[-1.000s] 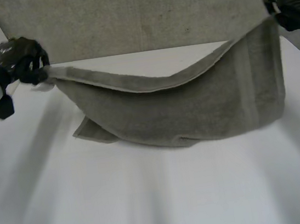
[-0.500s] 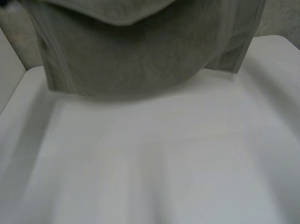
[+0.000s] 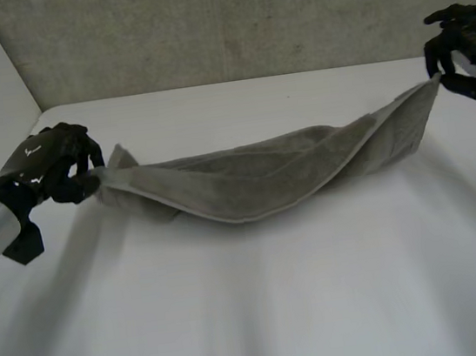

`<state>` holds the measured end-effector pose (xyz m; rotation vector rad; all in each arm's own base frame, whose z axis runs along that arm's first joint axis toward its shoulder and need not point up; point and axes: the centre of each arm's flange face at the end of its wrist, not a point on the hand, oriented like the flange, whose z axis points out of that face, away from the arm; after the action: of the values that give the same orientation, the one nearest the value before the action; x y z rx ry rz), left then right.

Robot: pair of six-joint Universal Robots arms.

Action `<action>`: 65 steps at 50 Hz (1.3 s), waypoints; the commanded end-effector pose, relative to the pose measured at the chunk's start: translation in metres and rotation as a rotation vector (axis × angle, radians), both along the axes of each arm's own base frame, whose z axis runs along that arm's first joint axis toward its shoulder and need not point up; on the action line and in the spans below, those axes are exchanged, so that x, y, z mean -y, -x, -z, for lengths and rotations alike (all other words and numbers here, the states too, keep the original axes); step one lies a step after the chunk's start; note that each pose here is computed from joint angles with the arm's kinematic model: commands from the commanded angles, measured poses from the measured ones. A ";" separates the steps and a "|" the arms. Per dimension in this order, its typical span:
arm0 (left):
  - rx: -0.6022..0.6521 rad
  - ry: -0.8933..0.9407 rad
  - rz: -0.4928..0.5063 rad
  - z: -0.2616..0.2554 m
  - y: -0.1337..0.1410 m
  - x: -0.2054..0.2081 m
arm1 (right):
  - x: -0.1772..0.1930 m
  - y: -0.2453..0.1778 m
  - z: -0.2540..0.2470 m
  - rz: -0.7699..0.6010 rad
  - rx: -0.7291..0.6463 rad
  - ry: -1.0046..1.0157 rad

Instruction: Fold the towel.

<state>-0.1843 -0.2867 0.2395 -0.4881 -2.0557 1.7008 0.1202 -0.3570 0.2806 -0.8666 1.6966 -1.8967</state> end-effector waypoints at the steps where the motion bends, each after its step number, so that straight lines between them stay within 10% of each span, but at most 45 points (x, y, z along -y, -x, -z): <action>1: -0.010 0.016 0.012 -0.020 0.000 -0.034 | -0.016 0.023 -0.010 -0.028 0.001 -0.024; 24: 0.026 -0.041 0.016 -0.032 -0.007 -0.095 | -0.047 0.084 -0.016 -0.018 -0.010 -0.054; 42: 0.011 -0.349 0.021 0.048 -0.007 0.010 | 0.038 0.011 0.027 -0.057 0.021 -0.137; 65: -0.012 -0.315 -0.063 0.067 -0.008 0.079 | 0.101 -0.042 0.100 0.109 0.003 -0.139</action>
<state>-0.1770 -0.3587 0.1702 -0.3107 -2.3028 1.3393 0.1571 -0.4502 0.1931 -0.7492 1.8636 -1.7962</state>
